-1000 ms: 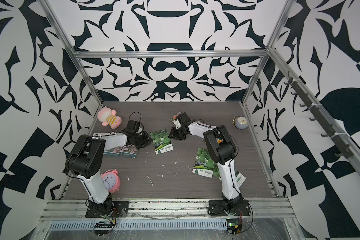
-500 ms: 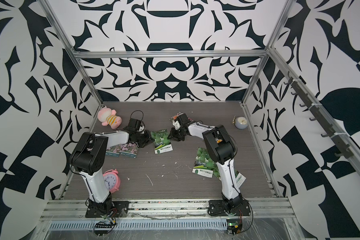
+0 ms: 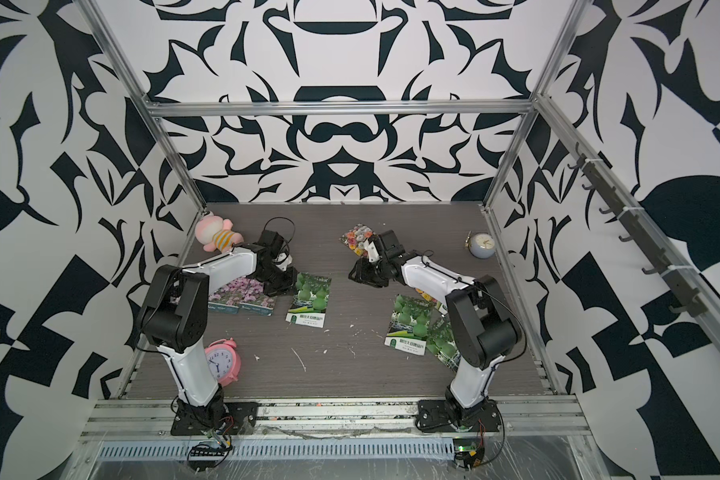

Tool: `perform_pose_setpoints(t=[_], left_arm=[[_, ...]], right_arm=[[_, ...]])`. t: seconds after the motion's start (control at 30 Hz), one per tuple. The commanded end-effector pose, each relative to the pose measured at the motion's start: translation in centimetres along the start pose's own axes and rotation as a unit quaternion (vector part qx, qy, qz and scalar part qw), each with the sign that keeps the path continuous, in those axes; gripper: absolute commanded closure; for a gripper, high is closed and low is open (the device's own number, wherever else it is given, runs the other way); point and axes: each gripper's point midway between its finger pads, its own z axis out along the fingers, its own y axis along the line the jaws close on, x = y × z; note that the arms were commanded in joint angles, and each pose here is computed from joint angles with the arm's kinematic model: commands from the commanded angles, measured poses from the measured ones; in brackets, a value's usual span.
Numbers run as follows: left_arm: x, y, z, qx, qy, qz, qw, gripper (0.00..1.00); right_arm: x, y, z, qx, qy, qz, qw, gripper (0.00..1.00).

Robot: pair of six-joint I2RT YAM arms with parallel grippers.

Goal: Arrange the seed packets in a row
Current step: Move the seed packet to the center of the board.

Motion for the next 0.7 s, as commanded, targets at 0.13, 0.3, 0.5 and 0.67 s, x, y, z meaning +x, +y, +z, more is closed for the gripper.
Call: perform_pose_setpoints(t=[0.13,0.3,0.5,0.67], left_arm=[[-1.1,1.8,-1.4,-0.07,-0.022,-0.001,0.997,1.0],[-1.9,1.8,-1.4,-0.074,-0.039,-0.025,0.996,1.0],[-2.3,2.5,-1.5,-0.093,-0.05,-0.036,0.994,1.0],[-2.7,2.3,-1.8,-0.096,-0.048,-0.018,0.994,0.88]], right_arm=[[0.4,-0.4,-0.5,0.002,-0.017,0.019,1.0,0.53],[0.3,-0.5,-0.6,0.003,-0.022,0.023,0.999,0.53],[0.4,-1.2,-1.5,0.026,-0.033,0.021,0.999,0.53],[0.8,-1.9,-3.3,0.056,-0.05,0.011,0.997,0.52]])
